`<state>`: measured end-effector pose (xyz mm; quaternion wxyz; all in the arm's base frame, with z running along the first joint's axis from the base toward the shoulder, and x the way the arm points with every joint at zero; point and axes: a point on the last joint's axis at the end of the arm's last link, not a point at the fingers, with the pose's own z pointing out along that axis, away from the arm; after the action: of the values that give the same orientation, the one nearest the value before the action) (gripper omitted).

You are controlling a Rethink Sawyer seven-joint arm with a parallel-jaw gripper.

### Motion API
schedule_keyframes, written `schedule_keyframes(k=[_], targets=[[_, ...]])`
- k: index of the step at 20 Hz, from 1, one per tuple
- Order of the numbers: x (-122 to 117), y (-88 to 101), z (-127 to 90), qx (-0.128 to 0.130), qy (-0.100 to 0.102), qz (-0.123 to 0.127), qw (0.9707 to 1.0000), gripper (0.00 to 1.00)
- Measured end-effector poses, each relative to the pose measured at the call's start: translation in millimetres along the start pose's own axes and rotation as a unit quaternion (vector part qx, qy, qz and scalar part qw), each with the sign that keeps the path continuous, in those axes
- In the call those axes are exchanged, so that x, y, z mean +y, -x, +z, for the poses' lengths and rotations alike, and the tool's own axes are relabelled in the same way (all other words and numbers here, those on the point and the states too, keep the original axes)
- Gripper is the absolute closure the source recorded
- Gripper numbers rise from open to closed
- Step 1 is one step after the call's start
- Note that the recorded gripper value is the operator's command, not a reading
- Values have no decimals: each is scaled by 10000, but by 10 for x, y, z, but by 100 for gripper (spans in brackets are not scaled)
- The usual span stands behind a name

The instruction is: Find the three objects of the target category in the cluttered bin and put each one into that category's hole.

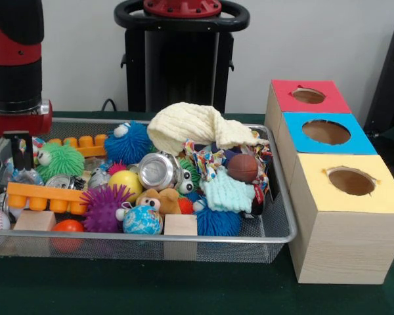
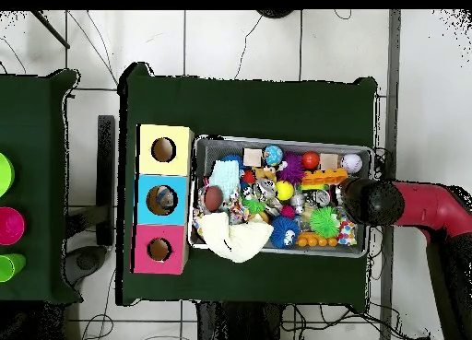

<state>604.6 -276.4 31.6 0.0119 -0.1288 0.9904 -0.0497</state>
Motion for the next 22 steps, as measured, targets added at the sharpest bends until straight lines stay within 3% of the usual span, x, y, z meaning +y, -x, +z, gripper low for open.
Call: schedule_keyframes(k=[2,3,11,22], targets=[[3,-7,11,6,10,3,10000,100],[12,-23,36,21,31,9,10000,0],[-3,-51,54,36,40,29,10000,0],[-231,-266,93,81,41,251,9996,0]])
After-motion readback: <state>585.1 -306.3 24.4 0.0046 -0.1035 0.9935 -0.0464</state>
